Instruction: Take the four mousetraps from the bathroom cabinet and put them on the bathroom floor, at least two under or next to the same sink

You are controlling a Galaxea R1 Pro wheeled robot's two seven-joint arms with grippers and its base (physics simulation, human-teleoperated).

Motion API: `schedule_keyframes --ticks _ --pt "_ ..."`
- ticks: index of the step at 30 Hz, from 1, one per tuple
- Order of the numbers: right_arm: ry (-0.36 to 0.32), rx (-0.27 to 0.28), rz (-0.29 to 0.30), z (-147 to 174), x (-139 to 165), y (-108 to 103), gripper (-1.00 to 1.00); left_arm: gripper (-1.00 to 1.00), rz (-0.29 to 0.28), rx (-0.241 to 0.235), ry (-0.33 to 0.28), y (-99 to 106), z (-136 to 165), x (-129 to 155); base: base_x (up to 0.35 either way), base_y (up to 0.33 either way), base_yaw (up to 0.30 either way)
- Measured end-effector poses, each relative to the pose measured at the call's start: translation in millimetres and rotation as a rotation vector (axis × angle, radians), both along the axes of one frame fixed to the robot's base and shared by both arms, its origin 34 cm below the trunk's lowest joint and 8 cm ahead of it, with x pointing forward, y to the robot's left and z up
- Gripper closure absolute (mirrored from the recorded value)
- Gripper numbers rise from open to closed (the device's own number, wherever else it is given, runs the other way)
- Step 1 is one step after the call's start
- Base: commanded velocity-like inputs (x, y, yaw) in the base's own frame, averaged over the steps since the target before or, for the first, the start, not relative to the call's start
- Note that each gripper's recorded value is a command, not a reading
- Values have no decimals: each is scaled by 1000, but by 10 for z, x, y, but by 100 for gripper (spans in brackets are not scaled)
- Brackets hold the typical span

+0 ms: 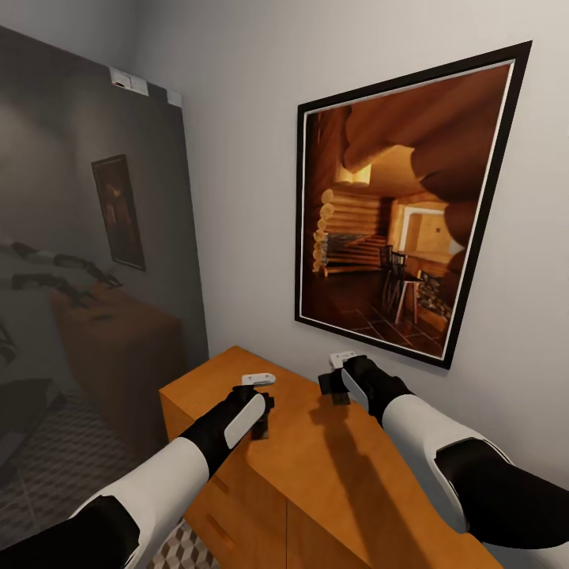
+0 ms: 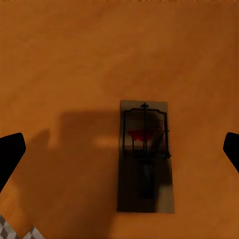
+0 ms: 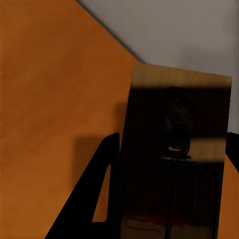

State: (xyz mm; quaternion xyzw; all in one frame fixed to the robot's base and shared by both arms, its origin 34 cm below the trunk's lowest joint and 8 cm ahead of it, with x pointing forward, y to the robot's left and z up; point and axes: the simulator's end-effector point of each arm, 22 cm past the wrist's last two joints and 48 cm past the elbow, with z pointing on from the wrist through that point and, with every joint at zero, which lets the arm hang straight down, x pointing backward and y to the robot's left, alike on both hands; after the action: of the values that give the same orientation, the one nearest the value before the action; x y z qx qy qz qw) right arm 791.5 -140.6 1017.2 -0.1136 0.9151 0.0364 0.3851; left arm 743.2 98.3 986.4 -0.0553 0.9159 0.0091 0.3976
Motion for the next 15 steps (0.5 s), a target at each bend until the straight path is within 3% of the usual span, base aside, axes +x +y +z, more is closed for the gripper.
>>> schedule_keyframes --ticks 15 --pt "0 5 4 -3 -2 13 100 -100 2 1 2 6 -5 -2 0 0 0"
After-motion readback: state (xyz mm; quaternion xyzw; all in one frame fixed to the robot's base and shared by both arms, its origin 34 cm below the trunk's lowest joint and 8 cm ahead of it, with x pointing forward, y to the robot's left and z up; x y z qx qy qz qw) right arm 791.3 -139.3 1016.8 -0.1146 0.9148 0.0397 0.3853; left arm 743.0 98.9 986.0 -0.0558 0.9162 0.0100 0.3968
